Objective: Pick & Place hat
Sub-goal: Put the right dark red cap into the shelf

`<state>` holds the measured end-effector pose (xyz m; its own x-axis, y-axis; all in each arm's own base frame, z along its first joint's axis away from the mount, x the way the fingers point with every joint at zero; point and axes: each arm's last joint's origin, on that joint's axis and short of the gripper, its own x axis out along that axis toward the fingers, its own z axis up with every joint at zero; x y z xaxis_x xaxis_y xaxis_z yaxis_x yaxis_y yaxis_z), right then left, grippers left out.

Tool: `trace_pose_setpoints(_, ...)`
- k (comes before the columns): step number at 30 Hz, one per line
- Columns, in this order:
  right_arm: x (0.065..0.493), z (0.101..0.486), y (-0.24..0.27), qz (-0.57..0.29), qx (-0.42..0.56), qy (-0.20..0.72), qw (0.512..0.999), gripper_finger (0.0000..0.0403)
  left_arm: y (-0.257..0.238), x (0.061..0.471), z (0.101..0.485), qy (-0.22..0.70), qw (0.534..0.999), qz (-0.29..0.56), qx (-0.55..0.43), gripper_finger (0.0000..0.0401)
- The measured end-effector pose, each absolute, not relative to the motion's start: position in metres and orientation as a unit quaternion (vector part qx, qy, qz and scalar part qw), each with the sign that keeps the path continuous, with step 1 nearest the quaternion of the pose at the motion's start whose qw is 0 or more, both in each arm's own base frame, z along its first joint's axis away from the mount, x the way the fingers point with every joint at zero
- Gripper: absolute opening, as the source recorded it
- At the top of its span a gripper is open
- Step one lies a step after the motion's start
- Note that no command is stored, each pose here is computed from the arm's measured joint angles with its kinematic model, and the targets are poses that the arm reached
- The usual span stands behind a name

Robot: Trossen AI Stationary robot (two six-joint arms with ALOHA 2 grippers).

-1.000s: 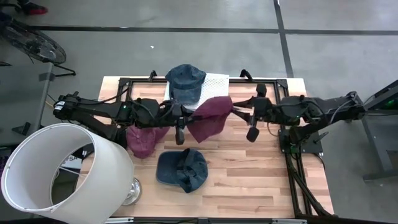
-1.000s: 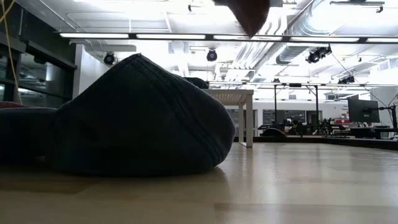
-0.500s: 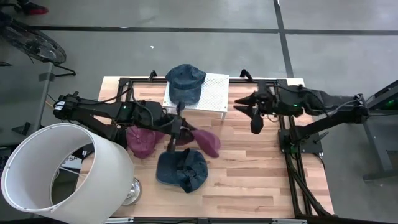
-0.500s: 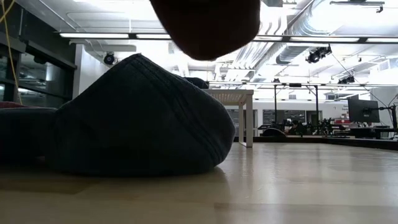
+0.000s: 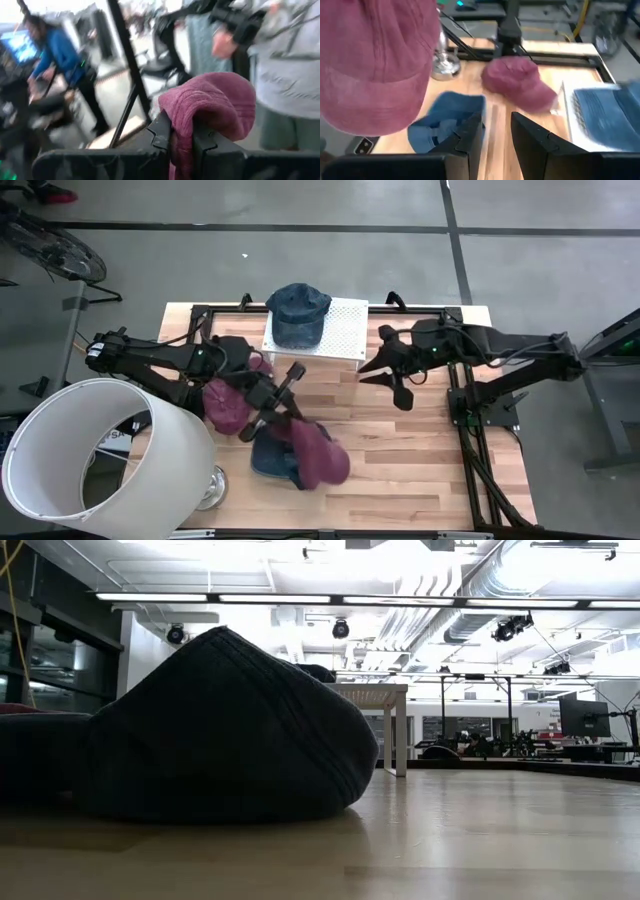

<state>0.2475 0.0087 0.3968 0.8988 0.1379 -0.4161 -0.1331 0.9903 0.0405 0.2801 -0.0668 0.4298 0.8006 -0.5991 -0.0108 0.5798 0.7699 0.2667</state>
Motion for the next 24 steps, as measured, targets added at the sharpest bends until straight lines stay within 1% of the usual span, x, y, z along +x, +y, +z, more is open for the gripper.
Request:
trace_pose_setpoints(4, 0.256, 0.399, 0.016, 0.124, 0.005, 0.182, 0.975, 0.0096, -0.068, 0.279, 0.436, -0.072, 0.931, -0.331, 0.133, 0.0018)
trace_pose_setpoints(8, 0.265, 0.405, 0.026, 0.179, 0.073, 0.145, 0.97, 0.0097, -0.068, 0.279, 0.436, -0.073, 0.932, -0.33, 0.133, 0.0018)
trace_pose_setpoints(10, 0.269, 0.408, 0.03, 0.191, 0.099, 0.129, 0.968, 0.0097, -0.068, 0.279, 0.436, -0.072, 0.933, -0.328, 0.133, 0.0018)
trace_pose_setpoints(14, 0.281, 0.408, 0.04, 0.204, 0.12, 0.105, 0.966, 0.0104, -0.067, 0.279, 0.436, -0.069, 0.934, -0.324, 0.133, 0.0018)
trace_pose_setpoints(16, 0.29, 0.404, 0.044, 0.213, 0.125, 0.101, 0.964, 0.0118, -0.067, 0.279, 0.436, -0.069, 0.935, -0.32, 0.133, 0.0018)
trace_pose_setpoints(18, 0.299, 0.399, 0.049, 0.231, 0.136, 0.1, 0.958, 0.0142, -0.067, 0.28, 0.436, -0.069, 0.936, -0.319, 0.133, 0.0018)
trace_pose_setpoints(24, 0.321, 0.382, 0.057, 0.257, 0.175, 0.12, 0.943, 0.0236, -0.067, 0.28, 0.433, -0.054, 0.94, -0.312, 0.125, 0.0018)
